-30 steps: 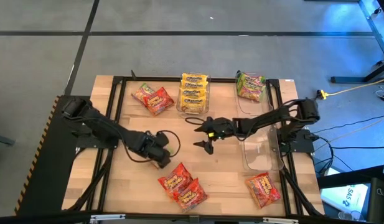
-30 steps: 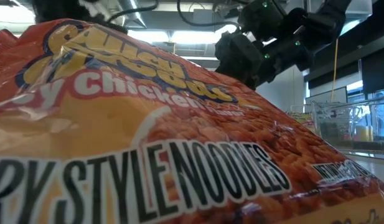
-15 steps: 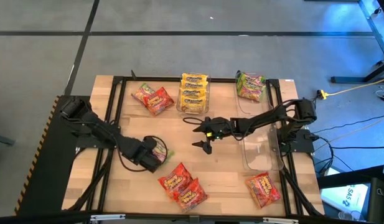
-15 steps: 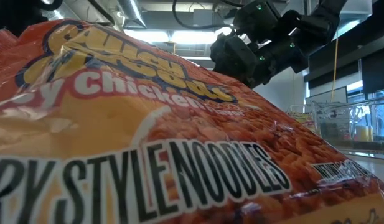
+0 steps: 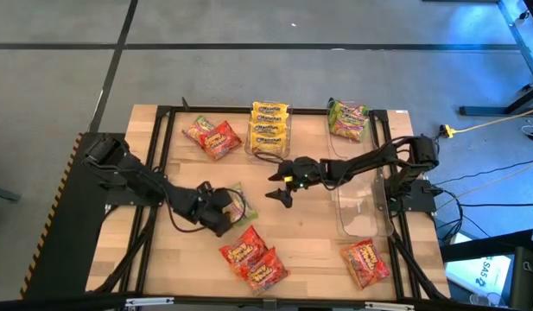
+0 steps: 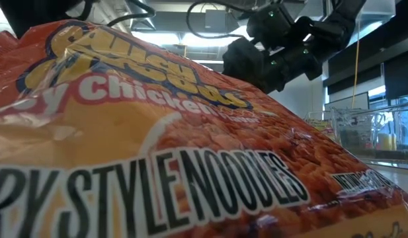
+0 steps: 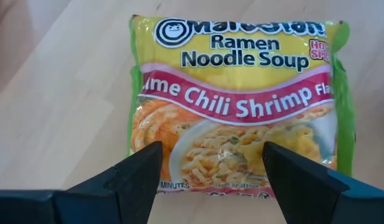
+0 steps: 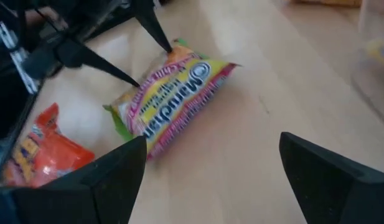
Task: Sort Maruchan noodles
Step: Put the green noodle pack into the top right transparent bin
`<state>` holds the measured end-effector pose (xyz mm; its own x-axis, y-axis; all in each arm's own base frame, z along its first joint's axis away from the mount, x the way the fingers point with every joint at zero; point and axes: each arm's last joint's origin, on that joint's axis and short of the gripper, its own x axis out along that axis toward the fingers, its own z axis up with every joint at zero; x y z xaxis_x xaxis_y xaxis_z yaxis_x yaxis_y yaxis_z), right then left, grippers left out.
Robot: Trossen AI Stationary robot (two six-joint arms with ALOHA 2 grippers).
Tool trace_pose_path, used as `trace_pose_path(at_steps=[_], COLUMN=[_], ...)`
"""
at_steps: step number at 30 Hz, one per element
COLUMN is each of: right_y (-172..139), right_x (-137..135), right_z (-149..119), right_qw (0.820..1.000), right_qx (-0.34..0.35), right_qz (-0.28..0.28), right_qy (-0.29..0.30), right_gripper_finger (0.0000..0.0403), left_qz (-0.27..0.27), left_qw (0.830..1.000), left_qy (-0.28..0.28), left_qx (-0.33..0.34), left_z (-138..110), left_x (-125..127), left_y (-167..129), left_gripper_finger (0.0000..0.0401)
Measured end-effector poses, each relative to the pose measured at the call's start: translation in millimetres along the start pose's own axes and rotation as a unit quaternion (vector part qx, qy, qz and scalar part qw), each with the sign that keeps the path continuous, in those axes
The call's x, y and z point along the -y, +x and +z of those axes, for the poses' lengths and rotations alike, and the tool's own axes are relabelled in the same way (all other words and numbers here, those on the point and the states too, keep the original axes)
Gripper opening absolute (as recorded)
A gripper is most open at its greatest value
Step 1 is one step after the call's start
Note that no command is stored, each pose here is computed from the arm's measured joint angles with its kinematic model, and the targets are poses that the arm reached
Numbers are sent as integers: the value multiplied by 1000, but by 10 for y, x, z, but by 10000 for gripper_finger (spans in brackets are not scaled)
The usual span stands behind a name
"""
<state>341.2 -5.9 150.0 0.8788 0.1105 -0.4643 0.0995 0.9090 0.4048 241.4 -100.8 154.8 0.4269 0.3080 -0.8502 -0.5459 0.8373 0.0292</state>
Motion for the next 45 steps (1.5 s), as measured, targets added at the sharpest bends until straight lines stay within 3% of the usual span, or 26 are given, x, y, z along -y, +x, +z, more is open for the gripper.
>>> trace_pose_path(at_steps=[8, 14, 21, 27, 45], right_y=[39, 293, 652, 837, 1021], right_x=[3, 106, 106, 105, 47], right_z=[-42, -226, -164, -112, -88], right_qw=[998, 993, 989, 986, 985], right_qx=[-13, -46, -64, -95, -75], right_qz=[17, 25, 63, 60, 82], right_qy=[55, 103, 119, 123, 131], right_gripper_finger=[335, 335, 335, 335, 335], left_qz=[-18, -18, -27, -26, -18], left_qw=[999, 998, 997, 997, 995], left_qy=[-11, -8, -1, 3, 4], left_qx=[44, 58, 70, 73, 98], left_z=[-63, -87, -85, -101, -182], left_x=[7, 35, 66, 78, 222], left_y=[104, 89, 80, 73, 263], left_gripper_finger=[273, 273, 273, 273, 273])
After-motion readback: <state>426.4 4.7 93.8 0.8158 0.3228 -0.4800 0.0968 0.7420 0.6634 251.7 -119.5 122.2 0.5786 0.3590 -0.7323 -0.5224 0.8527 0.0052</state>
